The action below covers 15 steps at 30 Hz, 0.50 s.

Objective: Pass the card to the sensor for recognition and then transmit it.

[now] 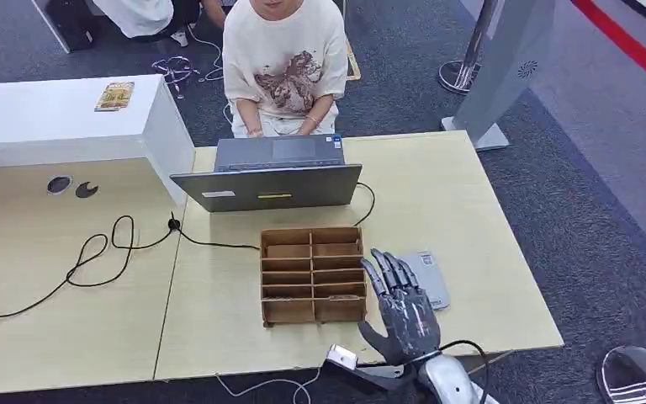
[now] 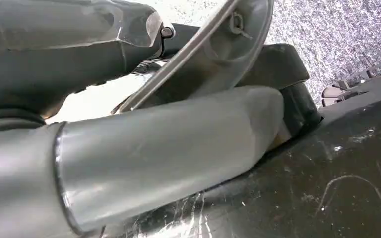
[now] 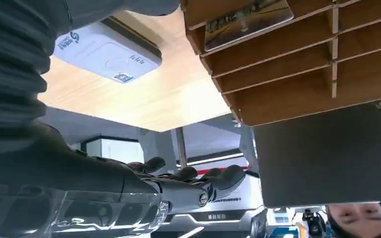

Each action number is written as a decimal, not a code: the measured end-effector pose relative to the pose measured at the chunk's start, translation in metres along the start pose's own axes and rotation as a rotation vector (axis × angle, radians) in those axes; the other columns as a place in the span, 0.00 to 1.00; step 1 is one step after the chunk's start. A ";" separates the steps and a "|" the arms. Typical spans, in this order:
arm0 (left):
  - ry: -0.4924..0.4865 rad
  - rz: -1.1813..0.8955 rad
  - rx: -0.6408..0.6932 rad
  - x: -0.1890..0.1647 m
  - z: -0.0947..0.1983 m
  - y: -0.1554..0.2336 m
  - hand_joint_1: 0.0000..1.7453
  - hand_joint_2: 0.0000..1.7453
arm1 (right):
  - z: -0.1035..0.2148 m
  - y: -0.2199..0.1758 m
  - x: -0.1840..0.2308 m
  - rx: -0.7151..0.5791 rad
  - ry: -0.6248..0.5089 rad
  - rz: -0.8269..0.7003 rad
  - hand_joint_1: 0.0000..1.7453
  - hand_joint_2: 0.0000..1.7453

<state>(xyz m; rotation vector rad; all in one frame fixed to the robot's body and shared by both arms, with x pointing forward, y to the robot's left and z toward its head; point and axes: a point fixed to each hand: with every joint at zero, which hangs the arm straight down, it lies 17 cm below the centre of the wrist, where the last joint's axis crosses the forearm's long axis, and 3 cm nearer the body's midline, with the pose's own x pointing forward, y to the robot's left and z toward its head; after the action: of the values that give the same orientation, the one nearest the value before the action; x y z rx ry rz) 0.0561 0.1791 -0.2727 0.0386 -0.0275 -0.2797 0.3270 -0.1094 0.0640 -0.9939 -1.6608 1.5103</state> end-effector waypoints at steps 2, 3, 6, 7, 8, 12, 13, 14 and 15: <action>0.000 0.000 -0.001 0.000 0.000 0.000 0.00 0.00 | -0.002 0.003 0.000 0.013 -0.004 -0.008 0.12 1.00; 0.000 0.000 -0.001 0.000 0.000 0.000 0.00 0.00 | -0.003 0.004 0.000 0.022 -0.004 -0.015 0.12 1.00; 0.000 0.001 -0.002 0.000 0.000 0.000 0.00 0.00 | -0.007 0.004 -0.001 0.033 -0.006 -0.028 0.12 1.00; 0.000 0.002 -0.002 0.000 0.000 0.000 0.00 0.00 | -0.008 0.004 -0.002 0.037 -0.007 -0.028 0.12 1.00; 0.000 0.002 -0.002 0.000 0.000 0.000 0.00 0.00 | -0.008 0.004 -0.002 0.040 -0.007 -0.029 0.14 1.00; 0.000 0.005 -0.004 0.000 0.000 0.000 0.00 0.00 | -0.012 0.001 -0.005 0.045 -0.013 -0.029 0.23 1.00; 0.000 0.005 -0.005 0.000 0.000 0.000 0.00 0.00 | -0.012 0.001 -0.006 0.046 -0.014 -0.031 0.26 1.00; -0.001 0.005 -0.005 0.000 0.000 0.000 0.00 0.00 | -0.012 0.001 -0.006 0.046 -0.015 -0.030 0.26 1.00; -0.001 0.005 -0.004 0.000 0.000 0.000 0.00 0.00 | -0.012 0.001 -0.007 0.047 -0.015 -0.030 0.51 1.00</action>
<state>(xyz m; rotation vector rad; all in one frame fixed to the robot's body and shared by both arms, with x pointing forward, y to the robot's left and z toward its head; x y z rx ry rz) 0.0559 0.1795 -0.2728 0.0341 -0.0280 -0.2745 0.3409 -0.1100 0.0646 -0.9313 -1.6355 1.5337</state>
